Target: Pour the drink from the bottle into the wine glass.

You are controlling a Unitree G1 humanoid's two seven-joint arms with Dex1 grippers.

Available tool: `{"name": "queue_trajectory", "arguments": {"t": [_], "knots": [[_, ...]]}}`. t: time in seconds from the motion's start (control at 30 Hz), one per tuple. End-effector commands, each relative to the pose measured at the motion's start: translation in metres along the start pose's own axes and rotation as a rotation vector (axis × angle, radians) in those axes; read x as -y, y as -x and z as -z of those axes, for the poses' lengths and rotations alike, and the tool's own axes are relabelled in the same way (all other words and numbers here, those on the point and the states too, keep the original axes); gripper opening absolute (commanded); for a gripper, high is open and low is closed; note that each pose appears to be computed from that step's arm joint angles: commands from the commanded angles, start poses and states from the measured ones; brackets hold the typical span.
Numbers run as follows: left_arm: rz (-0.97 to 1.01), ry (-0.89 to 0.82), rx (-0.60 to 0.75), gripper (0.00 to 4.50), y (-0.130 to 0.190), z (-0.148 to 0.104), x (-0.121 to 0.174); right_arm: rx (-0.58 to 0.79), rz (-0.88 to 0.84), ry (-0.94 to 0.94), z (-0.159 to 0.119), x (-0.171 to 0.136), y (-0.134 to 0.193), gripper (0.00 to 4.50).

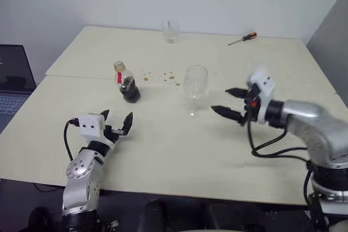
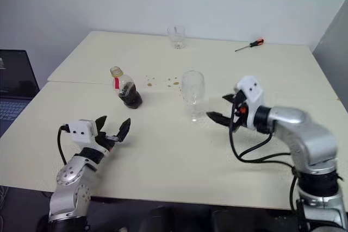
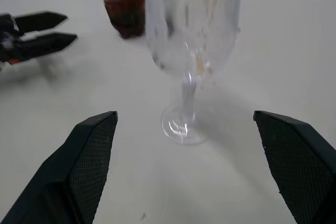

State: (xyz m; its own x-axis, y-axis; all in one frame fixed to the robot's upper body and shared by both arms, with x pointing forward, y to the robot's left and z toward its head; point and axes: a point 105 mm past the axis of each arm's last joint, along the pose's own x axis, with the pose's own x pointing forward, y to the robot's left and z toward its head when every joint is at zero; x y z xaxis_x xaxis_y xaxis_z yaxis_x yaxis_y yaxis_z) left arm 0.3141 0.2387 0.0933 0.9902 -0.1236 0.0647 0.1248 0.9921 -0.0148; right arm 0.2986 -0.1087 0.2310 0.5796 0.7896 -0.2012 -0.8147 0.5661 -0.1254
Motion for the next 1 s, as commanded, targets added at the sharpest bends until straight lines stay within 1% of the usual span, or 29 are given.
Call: {"name": "queue_trajectory", "arguments": {"t": [0.03, 0.13, 0.2, 0.3, 0.37, 0.47, 0.63, 0.87, 1.0], "knots": [[-0.007, -0.024, 0.058, 4.50, -0.009, -0.017, -0.001, 0.066, -0.063, 0.043, -0.035, -0.014, 0.002, 4.43], [0.002, -0.051, 0.061, 4.50, -0.015, -0.023, -0.004, 0.115, -0.046, 0.036, -0.056, -0.011, -0.004, 4.43], [0.004, -0.079, 0.055, 4.50, -0.021, -0.029, -0.011, 0.132, -0.056, 0.042, -0.065, -0.013, -0.008, 4.43], [0.017, -0.111, 0.042, 4.50, -0.028, -0.036, -0.018, 0.121, -0.073, 0.052, -0.064, -0.017, -0.012, 4.43], [0.026, -0.164, 0.032, 4.50, -0.033, -0.039, -0.021, 0.114, -0.083, 0.047, -0.061, -0.019, -0.016, 4.43], [0.028, -0.174, 0.033, 4.50, -0.041, -0.043, -0.024, 0.111, -0.084, 0.035, -0.058, -0.019, -0.019, 4.43], [0.071, -0.181, 0.021, 4.50, -0.058, -0.046, -0.019, 0.116, -0.101, 0.042, -0.061, -0.023, -0.021, 4.43], [0.129, -0.182, 0.008, 4.50, -0.072, -0.046, -0.007, 0.126, -0.042, 0.057, -0.063, -0.013, -0.021, 4.43], [0.137, -0.207, 0.021, 4.50, -0.081, -0.051, -0.003, 0.134, -0.033, 0.059, -0.063, -0.013, -0.021, 4.43]]}}
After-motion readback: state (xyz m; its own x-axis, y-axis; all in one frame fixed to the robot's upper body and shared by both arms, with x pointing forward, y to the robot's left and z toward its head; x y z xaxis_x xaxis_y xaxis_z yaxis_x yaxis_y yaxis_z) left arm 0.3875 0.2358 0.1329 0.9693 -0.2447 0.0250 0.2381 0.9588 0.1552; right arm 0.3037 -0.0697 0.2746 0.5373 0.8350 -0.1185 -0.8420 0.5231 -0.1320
